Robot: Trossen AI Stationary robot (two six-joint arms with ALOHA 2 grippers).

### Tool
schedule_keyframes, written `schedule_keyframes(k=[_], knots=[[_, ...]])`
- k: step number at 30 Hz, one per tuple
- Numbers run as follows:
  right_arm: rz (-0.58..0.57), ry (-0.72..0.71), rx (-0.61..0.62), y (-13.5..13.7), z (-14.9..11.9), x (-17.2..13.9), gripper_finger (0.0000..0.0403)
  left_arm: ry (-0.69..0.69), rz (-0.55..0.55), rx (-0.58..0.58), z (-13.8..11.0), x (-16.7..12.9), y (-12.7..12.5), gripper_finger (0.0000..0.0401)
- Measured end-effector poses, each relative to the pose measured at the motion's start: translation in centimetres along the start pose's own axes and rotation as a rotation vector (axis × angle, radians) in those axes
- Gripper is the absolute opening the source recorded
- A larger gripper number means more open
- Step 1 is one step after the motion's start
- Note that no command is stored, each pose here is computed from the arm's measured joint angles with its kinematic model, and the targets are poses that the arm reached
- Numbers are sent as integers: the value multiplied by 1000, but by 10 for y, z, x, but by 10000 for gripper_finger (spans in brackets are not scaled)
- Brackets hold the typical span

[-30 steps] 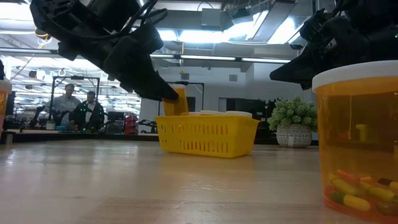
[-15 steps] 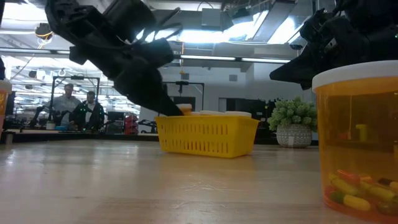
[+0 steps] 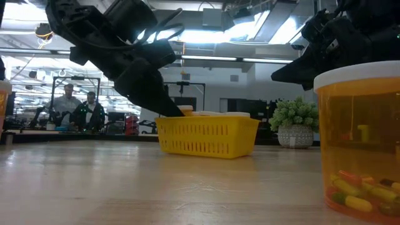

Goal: Pick and place pill bottles into a basket
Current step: Put the top orange pill bottle into the yellow bin, then put the right orange pill bottle into the yellow bin

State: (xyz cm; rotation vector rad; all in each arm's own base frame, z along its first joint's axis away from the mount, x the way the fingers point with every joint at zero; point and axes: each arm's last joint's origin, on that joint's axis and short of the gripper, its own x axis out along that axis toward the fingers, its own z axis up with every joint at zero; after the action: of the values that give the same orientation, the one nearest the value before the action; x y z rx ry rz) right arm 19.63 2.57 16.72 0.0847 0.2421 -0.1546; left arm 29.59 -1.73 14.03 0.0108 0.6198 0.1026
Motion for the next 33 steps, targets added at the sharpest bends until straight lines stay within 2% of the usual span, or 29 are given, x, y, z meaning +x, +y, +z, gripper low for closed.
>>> schedule_keyframes(k=[12, 17, 25, 33], knots=[[0, 1, 0, 0, 0, 0, 32, -45, -3, 7, 9, -9, 1, 235], [-1, 6, -2, 0, -1, 0, 32, -13, -4, 18, 8, -13, 0, 237], [-1, 6, -1, 0, -1, 0, 32, -56, -32, 93, 16, -26, -7, 235], [0, 2, 2, 0, 0, 0, 32, -104, -147, 187, 28, -53, -18, 237]])
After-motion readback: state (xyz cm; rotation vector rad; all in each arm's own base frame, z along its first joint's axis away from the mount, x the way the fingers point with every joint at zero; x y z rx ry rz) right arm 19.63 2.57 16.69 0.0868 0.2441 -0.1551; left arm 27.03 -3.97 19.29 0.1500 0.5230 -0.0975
